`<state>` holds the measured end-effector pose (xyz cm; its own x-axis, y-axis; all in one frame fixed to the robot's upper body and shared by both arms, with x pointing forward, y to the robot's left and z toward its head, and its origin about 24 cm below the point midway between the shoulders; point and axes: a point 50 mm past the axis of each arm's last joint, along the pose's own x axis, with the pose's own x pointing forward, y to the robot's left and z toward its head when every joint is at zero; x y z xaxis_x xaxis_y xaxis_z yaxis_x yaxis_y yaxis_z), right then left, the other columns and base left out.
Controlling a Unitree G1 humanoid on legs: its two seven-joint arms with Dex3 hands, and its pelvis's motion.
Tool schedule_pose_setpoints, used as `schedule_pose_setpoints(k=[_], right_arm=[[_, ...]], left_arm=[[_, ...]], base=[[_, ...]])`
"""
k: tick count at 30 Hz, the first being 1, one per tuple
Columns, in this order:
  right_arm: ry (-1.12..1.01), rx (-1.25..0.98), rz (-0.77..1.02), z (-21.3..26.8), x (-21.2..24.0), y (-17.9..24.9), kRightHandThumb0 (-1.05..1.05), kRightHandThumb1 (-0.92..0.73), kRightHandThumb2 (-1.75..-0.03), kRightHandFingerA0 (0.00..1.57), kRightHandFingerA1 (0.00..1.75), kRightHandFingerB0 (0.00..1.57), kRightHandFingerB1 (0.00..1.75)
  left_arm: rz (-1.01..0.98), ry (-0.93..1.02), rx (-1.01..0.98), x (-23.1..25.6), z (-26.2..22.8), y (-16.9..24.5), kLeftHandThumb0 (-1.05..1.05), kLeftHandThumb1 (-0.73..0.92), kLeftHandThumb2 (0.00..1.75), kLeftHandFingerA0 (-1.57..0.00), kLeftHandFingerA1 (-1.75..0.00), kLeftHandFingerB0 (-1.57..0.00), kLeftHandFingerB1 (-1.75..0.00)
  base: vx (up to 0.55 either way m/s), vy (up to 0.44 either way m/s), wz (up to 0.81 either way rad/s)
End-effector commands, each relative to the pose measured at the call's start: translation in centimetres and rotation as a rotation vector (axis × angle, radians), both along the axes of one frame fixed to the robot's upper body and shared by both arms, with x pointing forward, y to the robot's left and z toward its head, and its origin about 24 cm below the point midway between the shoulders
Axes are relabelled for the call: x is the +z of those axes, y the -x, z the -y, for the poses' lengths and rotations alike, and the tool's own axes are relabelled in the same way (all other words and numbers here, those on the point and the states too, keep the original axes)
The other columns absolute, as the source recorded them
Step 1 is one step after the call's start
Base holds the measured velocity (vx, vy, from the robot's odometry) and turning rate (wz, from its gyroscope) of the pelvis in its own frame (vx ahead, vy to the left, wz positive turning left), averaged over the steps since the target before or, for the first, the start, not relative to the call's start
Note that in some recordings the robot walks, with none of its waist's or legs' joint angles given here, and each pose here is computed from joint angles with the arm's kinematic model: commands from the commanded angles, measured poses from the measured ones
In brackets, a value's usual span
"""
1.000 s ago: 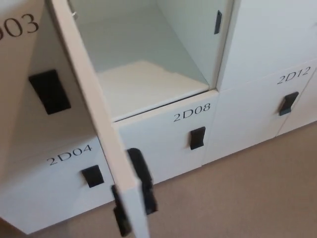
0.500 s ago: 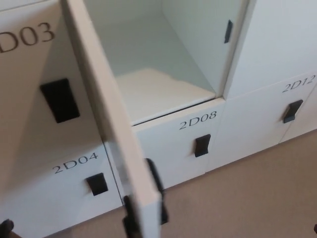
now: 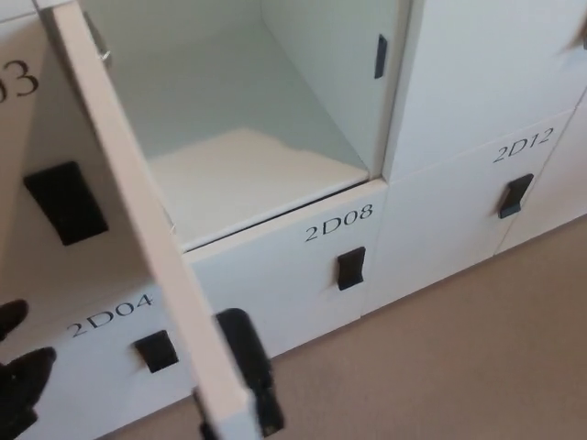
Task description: The robot walks towards an open cabinet and lifts its left hand to push the door towards the right to close it.
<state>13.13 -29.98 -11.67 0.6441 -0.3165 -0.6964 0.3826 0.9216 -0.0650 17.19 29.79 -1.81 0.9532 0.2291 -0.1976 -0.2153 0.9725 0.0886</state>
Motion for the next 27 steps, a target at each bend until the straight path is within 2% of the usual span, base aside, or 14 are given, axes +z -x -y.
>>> schedule_pose_setpoints(k=[1, 2, 10, 23, 27], right_arm=[[0.03, -0.006, -0.015, 0.5, 0.0, 0.5, -0.09, -0.69, -0.59, 0.66, 0.58, 0.5, 0.48], [0.03, -0.007, -0.013, 0.5, 0.0, 0.6, -0.08, -0.74, -0.61, 0.64, 0.57, 0.47, 0.47], [0.037, -0.007, -0.005, 0.6, 0.1, 0.5, -0.08, -0.71, -0.6, 0.64, 0.55, 0.47, 0.47], [0.035, -0.006, 0.001, 0.7, 0.2, 0.7, -0.08, -0.68, -0.59, 0.65, 0.57, 0.48, 0.47], [0.036, 0.004, 0.002, 0.7, 0.2, 0.9, -0.09, -0.73, -0.6, 0.62, 0.55, 0.47, 0.47]], left_arm=[[0.087, -0.096, -0.19, 2.8, 2.2, -0.3, -0.31, 0.57, 0.57, -0.7, -0.48, -0.54, -0.46], [0.123, -0.106, -0.254, 3.9, 3.2, -0.6, -0.27, 0.6, 0.57, -0.69, -0.5, -0.53, -0.47], [0.233, -0.117, -0.422, 7.0, 6.9, -2.3, -0.26, 0.6, 0.57, -0.68, -0.52, -0.53, -0.5], [0.221, -0.119, -0.441, 7.3, 7.8, -2.7, -0.27, 0.61, 0.58, -0.68, -0.52, -0.55, -0.5], [0.217, -0.122, -0.457, 7.3, 7.9, -2.7, -0.27, 0.62, 0.58, -0.68, -0.52, -0.54, -0.5]], base=[[0.04, 0.195, -0.6], [0.05, 0.193, 0.19], [0.03, 0.106, 0.07], [0.0, 0.0, 0.0], [0.0, 0.0, 0.0]])
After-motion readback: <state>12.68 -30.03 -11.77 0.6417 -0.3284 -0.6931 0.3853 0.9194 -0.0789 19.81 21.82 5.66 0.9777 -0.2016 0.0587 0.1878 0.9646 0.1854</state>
